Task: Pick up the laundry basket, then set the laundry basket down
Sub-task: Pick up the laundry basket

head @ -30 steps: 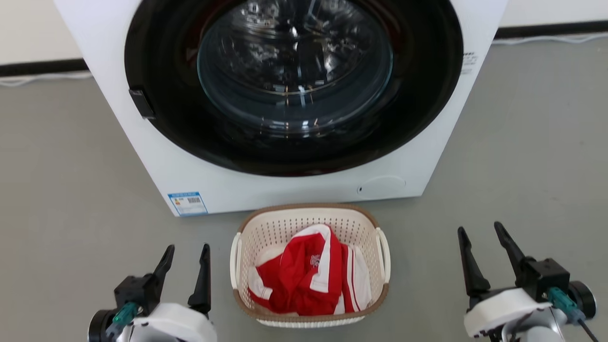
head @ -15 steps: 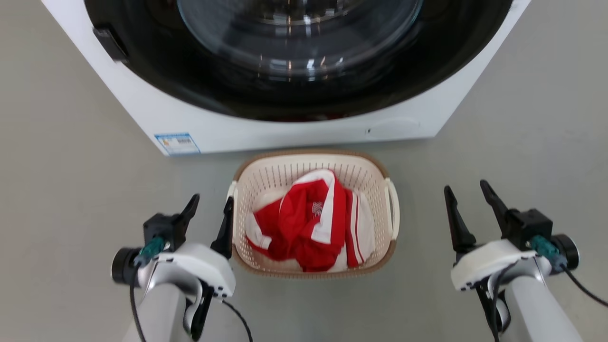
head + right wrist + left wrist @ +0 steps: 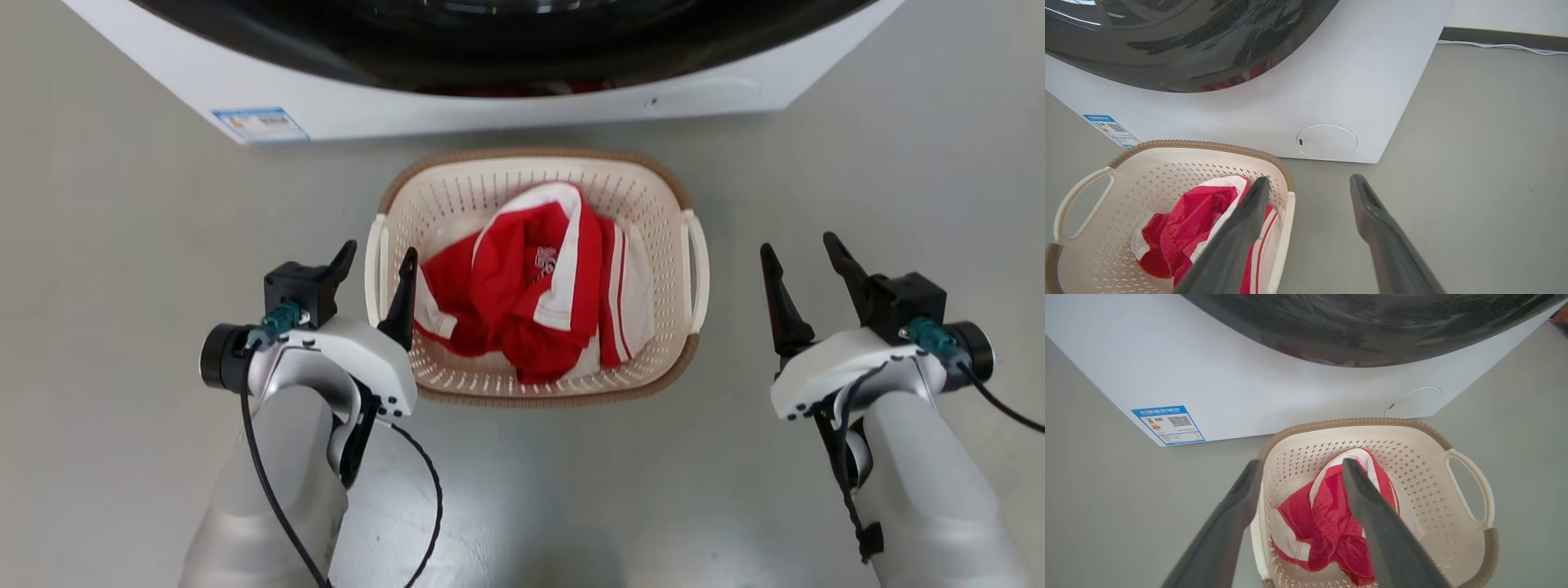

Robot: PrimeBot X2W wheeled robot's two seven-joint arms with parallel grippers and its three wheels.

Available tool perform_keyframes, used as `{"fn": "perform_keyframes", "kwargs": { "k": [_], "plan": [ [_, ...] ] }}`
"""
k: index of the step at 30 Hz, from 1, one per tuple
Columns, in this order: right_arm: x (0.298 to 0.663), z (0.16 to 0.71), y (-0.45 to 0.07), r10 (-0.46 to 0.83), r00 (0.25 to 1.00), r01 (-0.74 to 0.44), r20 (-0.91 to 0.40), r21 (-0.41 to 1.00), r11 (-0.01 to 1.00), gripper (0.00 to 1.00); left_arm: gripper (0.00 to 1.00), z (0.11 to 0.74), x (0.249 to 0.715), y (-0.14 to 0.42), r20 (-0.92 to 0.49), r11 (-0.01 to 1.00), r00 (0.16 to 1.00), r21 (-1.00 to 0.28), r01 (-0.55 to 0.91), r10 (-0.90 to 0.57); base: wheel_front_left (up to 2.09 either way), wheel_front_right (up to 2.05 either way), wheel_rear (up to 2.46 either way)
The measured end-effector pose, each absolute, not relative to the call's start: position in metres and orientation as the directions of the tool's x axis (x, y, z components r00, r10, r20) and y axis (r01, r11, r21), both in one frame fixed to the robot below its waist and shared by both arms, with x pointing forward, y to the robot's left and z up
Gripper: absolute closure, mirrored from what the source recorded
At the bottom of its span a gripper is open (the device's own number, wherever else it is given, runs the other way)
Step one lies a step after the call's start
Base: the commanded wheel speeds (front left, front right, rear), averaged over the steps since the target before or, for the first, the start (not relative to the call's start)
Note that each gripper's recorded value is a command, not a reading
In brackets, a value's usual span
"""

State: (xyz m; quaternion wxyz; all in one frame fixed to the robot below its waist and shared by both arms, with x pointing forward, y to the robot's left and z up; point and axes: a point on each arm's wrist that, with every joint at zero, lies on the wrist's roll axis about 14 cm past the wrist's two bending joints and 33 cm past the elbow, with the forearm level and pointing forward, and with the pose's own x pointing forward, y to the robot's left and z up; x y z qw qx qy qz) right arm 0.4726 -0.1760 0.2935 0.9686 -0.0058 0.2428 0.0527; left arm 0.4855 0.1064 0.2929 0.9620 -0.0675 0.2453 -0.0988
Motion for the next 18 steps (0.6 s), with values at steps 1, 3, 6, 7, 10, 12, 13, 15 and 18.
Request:
{"fn": "perform_keyframes", "kwargs": {
  "k": [1, 3, 6, 7, 10, 12, 13, 15, 18],
  "plan": [
    [0.474, 0.289, -0.176, 0.1, 0.872, -0.105, -0.479, 0.016, 0.994, 0.0, 0.0, 0.287, 0.486, 0.107, -0.47, 0.972, 0.854, -0.18, 0.153, -0.222, 0.0, 0.0, 0.0],
    [0.476, 0.279, -0.175, 0.101, 0.862, -0.105, -0.497, 0.019, 0.994, 0.0, 0.0, 0.277, 0.488, 0.107, -0.489, 0.973, 0.845, -0.18, 0.146, -0.218, 0.0, 0.0, 0.0],
    [0.477, 0.265, -0.174, 0.104, 0.847, -0.107, -0.521, 0.024, 0.994, 0.0, 0.0, 0.265, 0.491, 0.105, -0.508, 0.973, 0.833, -0.18, 0.147, -0.22, 0.0, 0.0, 0.0],
    [0.477, 0.265, -0.174, 0.104, 0.847, -0.107, -0.521, 0.024, 0.994, 0.0, 0.0, 0.265, 0.491, 0.105, -0.508, 0.973, 0.833, -0.18, 0.147, -0.22, 0.0, 0.0, 0.0],
    [0.476, 0.253, -0.172, 0.109, 0.834, -0.111, -0.541, 0.028, 0.993, 0.0, 0.0, 0.253, 0.49, 0.104, -0.532, 0.973, 0.818, -0.18, 0.144, -0.219, 0.0, 0.0, 0.0],
    [0.48, 0.247, -0.17, 0.114, 0.829, -0.119, -0.547, 0.026, 0.993, 0.0, 0.0, 0.245, 0.491, 0.105, -0.546, 0.974, 0.81, -0.186, 0.132, -0.215, 0.0, 0.0, 0.0],
    [0.482, 0.244, -0.169, 0.116, 0.827, -0.121, -0.55, 0.027, 0.992, 0.0, 0.0, 0.241, 0.492, 0.105, -0.55, 0.974, 0.807, -0.188, 0.129, -0.213, 0.0, 0.0, 0.0],
    [0.484, 0.238, -0.167, 0.12, 0.823, -0.124, -0.555, 0.031, 0.992, 0.0, 0.0, 0.235, 0.493, 0.106, -0.56, 0.975, 0.801, -0.185, 0.125, -0.209, 0.0, 0.0, 0.0],
    [0.486, 0.228, -0.165, 0.126, 0.814, -0.129, -0.567, 0.036, 0.991, 0.0, 0.0, 0.224, 0.494, 0.109, -0.579, 0.978, 0.791, -0.175, 0.115, -0.197, 0.0, 0.0, 0.0]
  ]
}}
